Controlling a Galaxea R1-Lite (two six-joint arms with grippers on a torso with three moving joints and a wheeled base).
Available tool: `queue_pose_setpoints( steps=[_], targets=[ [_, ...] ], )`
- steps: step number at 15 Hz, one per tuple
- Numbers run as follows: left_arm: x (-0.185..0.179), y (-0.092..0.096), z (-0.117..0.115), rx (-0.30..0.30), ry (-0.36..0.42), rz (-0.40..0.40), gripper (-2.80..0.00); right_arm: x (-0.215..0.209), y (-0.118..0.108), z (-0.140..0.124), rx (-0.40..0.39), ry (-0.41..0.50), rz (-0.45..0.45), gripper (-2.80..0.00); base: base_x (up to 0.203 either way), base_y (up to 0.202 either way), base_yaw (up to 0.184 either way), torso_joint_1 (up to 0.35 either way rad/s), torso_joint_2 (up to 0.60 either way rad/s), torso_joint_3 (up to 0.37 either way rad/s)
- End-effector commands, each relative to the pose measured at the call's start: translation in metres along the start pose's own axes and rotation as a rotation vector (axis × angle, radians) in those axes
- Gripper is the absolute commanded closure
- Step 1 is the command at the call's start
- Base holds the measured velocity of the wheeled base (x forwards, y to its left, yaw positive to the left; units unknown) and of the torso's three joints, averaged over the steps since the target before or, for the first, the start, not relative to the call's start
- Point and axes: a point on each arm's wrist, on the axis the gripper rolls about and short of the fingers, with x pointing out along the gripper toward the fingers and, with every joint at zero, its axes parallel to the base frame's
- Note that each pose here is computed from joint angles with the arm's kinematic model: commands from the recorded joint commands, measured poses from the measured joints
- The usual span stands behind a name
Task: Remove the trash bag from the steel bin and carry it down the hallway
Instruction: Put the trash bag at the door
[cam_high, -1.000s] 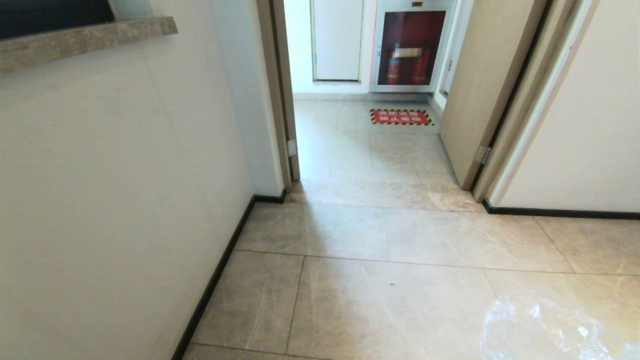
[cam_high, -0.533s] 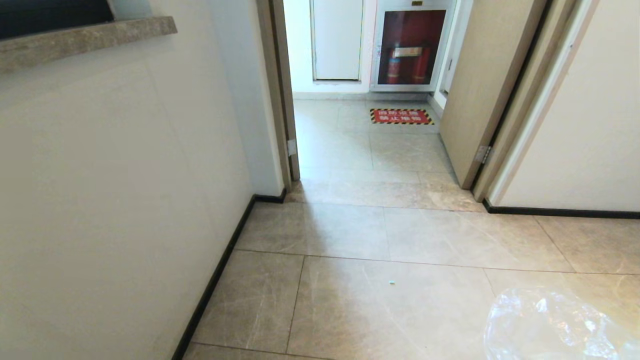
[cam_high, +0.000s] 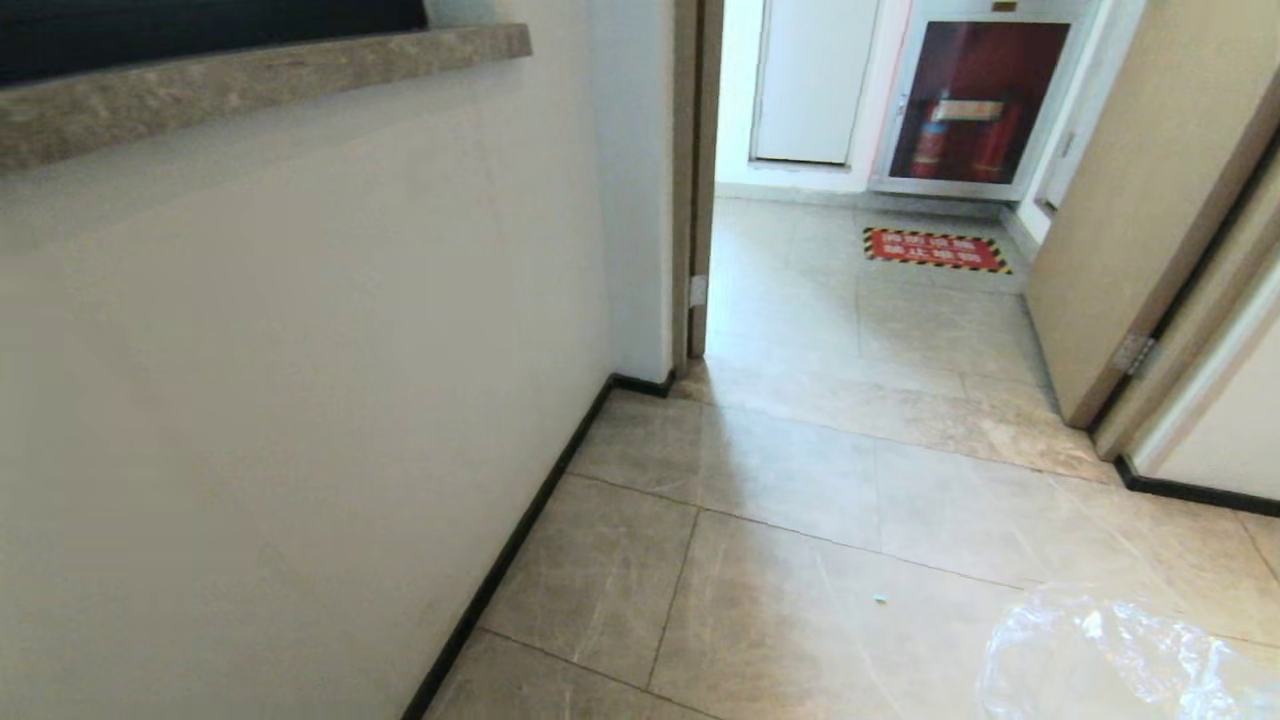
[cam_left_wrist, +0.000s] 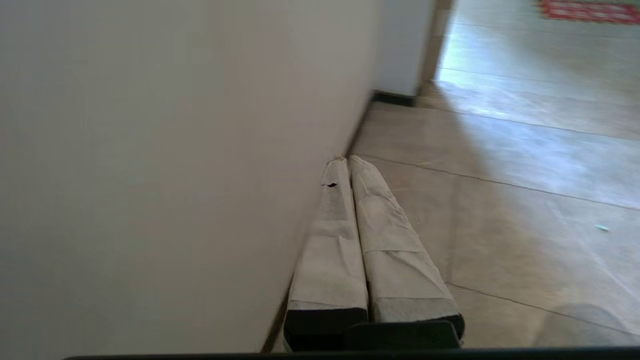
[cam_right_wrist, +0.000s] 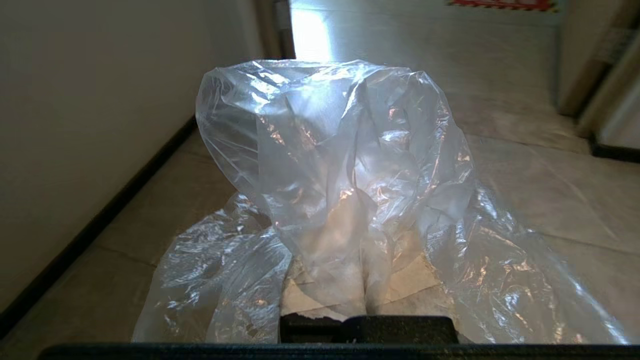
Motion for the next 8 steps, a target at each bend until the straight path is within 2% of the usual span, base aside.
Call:
queue_pose_setpoints(
  steps=[1,8],
  targets=[
    [0.0000,0.0000,0.0000,-0.001,0.000,0.000,0.00,0.0002,0.0000,-0.0003,0.001,0.001,0.001,0.00,-0.001,-0.011,0.163,-0.005,0.00,0.002],
    [0.0000,0.0000,0.0000,0.000,0.000,0.000,0.00,0.0002,0.0000,-0.0003,-0.002,0.001,0.000,0.00,-0.002,-0.012,0.170,0.003,0.00,0.002]
  ],
)
